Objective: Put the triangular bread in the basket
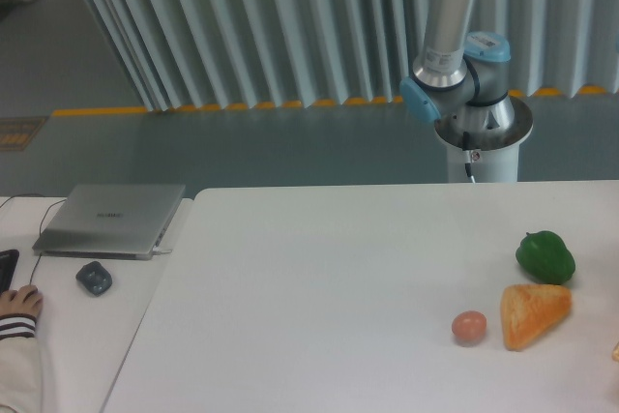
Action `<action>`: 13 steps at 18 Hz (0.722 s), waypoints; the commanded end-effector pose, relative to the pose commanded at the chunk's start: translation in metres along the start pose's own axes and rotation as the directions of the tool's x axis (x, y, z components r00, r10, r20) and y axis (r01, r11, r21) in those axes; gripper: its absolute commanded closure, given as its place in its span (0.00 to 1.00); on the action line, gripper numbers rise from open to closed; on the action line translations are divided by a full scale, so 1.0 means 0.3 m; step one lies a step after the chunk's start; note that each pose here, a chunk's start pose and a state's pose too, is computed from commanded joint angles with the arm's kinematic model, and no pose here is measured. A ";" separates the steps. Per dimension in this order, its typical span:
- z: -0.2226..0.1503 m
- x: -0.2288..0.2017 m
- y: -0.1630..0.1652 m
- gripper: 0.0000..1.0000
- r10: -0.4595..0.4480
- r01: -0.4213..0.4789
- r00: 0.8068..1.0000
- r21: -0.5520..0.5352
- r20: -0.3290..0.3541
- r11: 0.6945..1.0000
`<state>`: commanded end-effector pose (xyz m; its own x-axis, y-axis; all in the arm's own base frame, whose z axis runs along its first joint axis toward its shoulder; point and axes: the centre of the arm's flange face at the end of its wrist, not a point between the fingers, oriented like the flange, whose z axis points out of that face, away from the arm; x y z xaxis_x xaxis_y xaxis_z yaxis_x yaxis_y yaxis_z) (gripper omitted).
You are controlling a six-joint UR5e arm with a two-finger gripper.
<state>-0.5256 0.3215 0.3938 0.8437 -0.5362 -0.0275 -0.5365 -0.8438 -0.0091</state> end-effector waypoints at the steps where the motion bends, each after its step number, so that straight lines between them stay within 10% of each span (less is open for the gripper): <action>1: 0.000 0.000 0.000 0.00 0.002 -0.002 1.000 0.001 0.000 1.000; 13: -0.036 0.008 -0.094 0.00 0.034 -0.034 0.999 0.005 0.032 0.999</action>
<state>-0.5083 0.3437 0.4048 0.8238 -0.5638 -0.0596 -0.5654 -0.8248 -0.0128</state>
